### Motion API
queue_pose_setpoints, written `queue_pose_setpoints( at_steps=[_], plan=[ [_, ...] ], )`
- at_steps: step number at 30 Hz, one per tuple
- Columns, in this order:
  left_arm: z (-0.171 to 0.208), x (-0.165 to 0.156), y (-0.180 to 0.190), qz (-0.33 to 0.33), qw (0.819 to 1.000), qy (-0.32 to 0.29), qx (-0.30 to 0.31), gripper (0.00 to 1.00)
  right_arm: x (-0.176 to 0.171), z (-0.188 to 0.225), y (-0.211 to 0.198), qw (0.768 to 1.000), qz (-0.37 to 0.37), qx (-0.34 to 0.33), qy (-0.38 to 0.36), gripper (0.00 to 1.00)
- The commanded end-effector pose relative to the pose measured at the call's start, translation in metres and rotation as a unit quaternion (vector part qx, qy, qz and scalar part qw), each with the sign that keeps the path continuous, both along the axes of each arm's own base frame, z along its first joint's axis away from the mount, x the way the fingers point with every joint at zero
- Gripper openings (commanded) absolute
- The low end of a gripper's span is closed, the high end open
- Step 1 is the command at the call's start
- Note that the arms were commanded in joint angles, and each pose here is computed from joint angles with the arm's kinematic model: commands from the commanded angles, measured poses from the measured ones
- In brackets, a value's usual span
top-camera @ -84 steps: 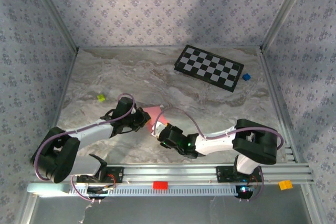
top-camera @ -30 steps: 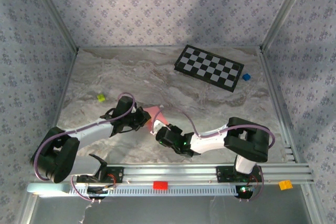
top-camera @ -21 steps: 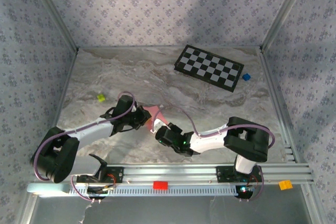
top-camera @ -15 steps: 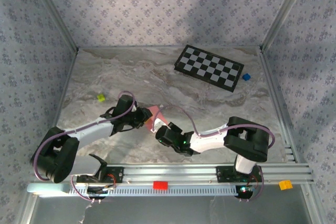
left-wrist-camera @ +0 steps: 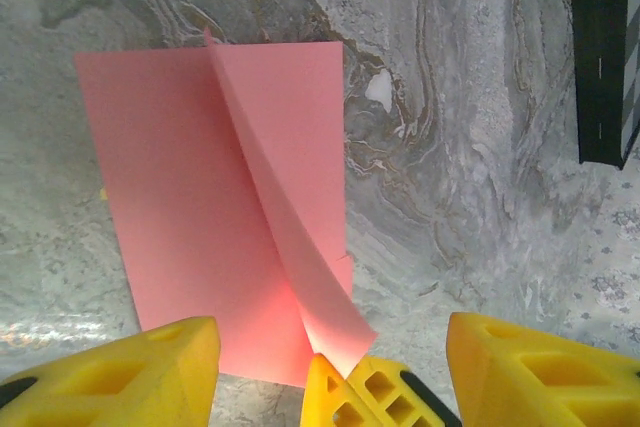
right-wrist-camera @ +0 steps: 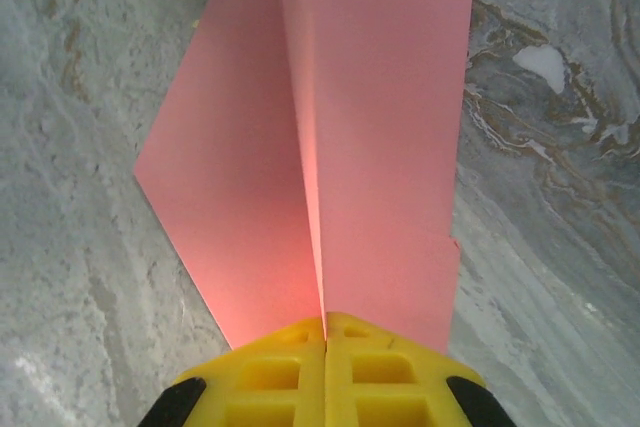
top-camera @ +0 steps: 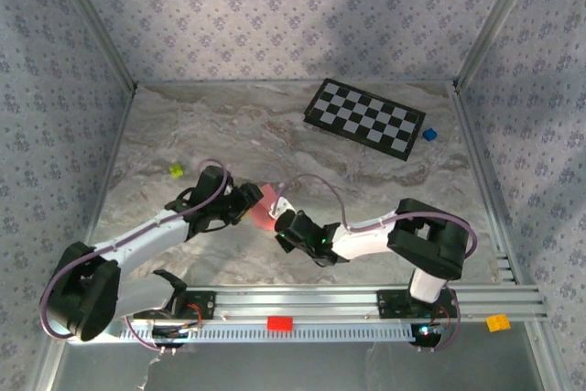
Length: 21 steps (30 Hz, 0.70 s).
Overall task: Fold a paper plane with a square sheet of paper (pick it up from the middle)
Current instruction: Fourth fold the wing at the center of the table.
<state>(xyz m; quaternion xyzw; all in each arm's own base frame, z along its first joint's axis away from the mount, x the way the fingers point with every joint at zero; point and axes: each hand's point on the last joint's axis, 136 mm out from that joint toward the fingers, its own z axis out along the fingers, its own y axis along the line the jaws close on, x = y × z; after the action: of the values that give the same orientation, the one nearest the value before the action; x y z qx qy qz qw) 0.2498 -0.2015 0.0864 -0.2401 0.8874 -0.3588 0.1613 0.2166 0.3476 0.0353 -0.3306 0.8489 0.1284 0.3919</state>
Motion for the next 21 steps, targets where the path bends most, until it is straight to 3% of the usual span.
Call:
queue_pose_setpoints(
  at_steps=[1, 13, 21],
  plan=[
    [0.003, -0.002, 0.005, 0.006, 1.000, 0.000, 0.012, 0.61, -0.008, 0.000, 0.007, 0.996, 0.008, 0.067, 0.066, 0.00],
    [0.002, 0.001, 0.002, 0.007, 1.000, 0.003, 0.002, 0.60, -0.004, 0.001, 0.012, 0.951, -0.003, 0.176, 0.254, 0.01],
    [0.003, 0.011, -0.005, 0.007, 1.000, 0.004, -0.027, 0.64, -0.002, 0.003, 0.009, 0.940, -0.004, 0.199, 0.276, 0.01]
  ],
)
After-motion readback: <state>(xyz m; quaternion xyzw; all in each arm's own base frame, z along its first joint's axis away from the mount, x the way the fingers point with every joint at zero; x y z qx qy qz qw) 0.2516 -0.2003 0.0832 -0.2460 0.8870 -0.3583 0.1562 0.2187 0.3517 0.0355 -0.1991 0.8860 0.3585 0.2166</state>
